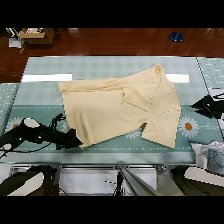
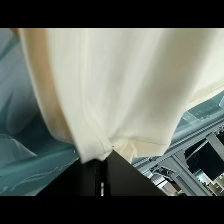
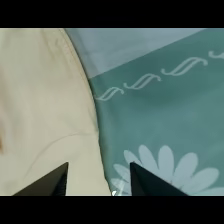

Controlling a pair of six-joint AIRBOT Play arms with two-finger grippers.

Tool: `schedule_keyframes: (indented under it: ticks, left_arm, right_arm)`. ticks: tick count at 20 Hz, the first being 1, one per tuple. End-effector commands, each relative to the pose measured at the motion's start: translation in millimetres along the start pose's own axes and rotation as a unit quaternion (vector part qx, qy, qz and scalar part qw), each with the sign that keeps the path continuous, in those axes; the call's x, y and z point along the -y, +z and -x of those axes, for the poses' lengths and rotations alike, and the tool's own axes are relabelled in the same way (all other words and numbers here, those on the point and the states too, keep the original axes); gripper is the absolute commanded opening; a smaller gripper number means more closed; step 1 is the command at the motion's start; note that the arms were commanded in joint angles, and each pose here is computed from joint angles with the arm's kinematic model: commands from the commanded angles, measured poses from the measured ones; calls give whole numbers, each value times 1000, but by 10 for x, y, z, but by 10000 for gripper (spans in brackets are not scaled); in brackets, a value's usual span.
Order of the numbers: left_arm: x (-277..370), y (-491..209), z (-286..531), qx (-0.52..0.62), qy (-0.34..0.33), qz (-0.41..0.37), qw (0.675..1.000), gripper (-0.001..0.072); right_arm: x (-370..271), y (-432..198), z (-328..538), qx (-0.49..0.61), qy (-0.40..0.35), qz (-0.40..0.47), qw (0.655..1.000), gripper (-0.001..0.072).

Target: Fold the shirts.

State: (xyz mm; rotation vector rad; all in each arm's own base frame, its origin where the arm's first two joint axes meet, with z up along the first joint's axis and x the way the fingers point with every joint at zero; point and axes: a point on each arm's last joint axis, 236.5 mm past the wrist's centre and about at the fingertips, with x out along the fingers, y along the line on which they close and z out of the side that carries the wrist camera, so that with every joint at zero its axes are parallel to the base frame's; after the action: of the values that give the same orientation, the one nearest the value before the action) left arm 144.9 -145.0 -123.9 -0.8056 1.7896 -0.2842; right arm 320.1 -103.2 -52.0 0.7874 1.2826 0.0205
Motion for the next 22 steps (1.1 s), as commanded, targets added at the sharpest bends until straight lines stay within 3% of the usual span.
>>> schedule_keyframes:
  ticks: [1,9,10,12,13,16,19,22]
  left_arm:
    - [-65,137,2,29,14,-7,999,21]
    - [-33,172,9,35,10,-39,999,21]
    - [8,190,18,38,3,-50,998,21]
    - [144,249,94,43,-9,-82,996,21]
    - [248,310,181,51,-13,-104,993,20]
    - [894,730,840,153,-36,-190,969,20]
    - [1920,885,2206,331,-55,-313,888,20]
    - [2956,190,3957,537,-63,-422,727,20]
  right_arm:
    - [-33,49,-222,44,40,-43,997,469]
    - [-171,-217,-960,-6,42,-46,998,463]
    - [-269,-172,-1045,2,49,-42,998,388]
    - [-584,22,-1030,33,89,-17,995,83]
    - [-773,117,-918,39,117,4,992,37]
    - [-1503,330,-205,56,182,145,971,37]
    - [-2267,537,893,163,189,269,930,37]
    - [-3031,530,2284,346,169,338,859,36]
